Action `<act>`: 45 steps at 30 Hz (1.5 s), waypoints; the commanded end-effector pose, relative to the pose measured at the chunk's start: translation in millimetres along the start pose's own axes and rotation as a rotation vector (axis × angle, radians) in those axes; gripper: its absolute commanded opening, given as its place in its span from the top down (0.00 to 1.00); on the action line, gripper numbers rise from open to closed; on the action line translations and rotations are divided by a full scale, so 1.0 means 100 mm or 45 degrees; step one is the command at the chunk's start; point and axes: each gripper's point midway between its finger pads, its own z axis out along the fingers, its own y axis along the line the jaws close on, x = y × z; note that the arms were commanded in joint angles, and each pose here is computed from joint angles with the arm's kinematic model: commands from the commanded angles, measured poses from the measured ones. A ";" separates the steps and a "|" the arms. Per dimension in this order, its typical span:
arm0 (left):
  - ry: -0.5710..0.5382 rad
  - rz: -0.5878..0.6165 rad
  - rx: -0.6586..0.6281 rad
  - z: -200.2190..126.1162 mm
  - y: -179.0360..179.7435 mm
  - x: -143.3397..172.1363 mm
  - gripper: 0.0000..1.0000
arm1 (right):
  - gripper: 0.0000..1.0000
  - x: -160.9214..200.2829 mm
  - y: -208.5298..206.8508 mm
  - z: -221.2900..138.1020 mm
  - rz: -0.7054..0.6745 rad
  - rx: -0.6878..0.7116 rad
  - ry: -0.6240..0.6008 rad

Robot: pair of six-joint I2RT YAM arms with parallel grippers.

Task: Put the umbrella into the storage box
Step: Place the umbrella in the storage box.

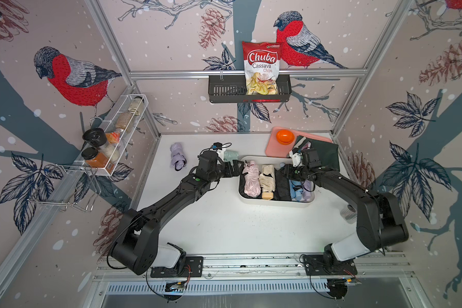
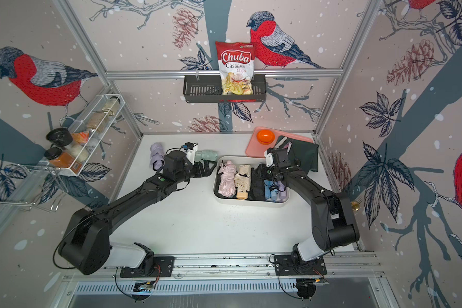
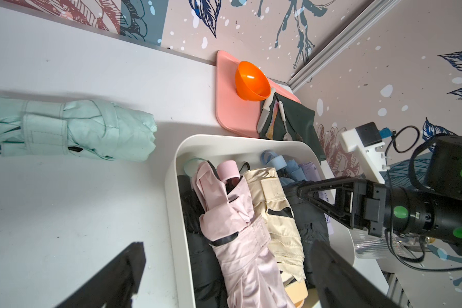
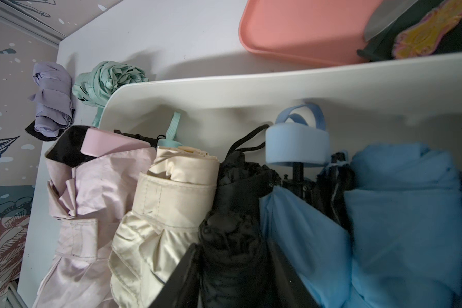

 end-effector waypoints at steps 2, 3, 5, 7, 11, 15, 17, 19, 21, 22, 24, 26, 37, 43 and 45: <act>-0.022 0.006 0.010 0.01 -0.01 -0.06 0.00 | 0.68 0.01 0.05 0.00 0.019 -0.093 -0.008; -0.019 0.005 0.007 0.01 0.00 -0.05 0.00 | 0.69 0.00 0.03 0.01 0.039 -0.106 -0.006; -0.018 0.004 0.009 0.02 -0.01 -0.05 0.00 | 0.71 -0.01 0.01 0.02 0.073 -0.130 -0.008; -0.016 0.003 0.009 0.02 0.00 -0.04 0.00 | 0.73 -0.01 0.02 0.04 0.102 -0.164 -0.012; -0.013 -0.002 0.005 0.04 0.01 -0.04 0.00 | 0.69 0.05 -0.05 0.11 0.141 -0.134 0.004; -0.006 -0.007 -0.026 0.05 0.06 -0.04 0.00 | 0.53 0.07 -0.13 0.09 0.150 -0.066 -0.008; -0.008 -0.007 -0.051 0.04 0.09 -0.05 0.00 | 0.45 0.04 -0.15 0.04 0.139 -0.023 -0.023; -0.020 -0.007 -0.083 0.02 0.13 -0.08 0.00 | 0.39 0.00 -0.15 -0.02 0.122 0.022 -0.041; -0.038 -0.008 -0.119 -0.01 0.17 -0.11 0.00 | 0.36 -0.04 -0.15 -0.07 0.113 0.069 -0.058; -0.048 -0.008 -0.145 -0.03 0.21 -0.12 0.00 | 0.36 -0.05 -0.15 -0.10 0.107 0.091 -0.067; -0.072 -0.013 -0.194 -0.05 0.28 -0.16 0.00 | 0.35 -0.07 -0.15 -0.15 0.104 0.131 -0.083; -0.085 -0.018 -0.237 -0.07 0.34 -0.19 0.00 | 0.37 -0.09 -0.15 -0.19 0.104 0.158 -0.097; -0.117 -0.094 -0.490 0.05 1.22 -0.77 0.00 | 0.33 -0.17 0.01 -0.43 0.083 0.197 -0.212; 0.094 0.103 -0.625 0.35 1.73 -1.05 0.02 | 0.18 -0.28 0.12 -0.65 0.054 0.169 -0.321; 0.166 0.191 -0.617 0.46 1.83 -1.14 0.04 | 0.13 -0.30 0.14 -0.71 0.048 0.167 -0.345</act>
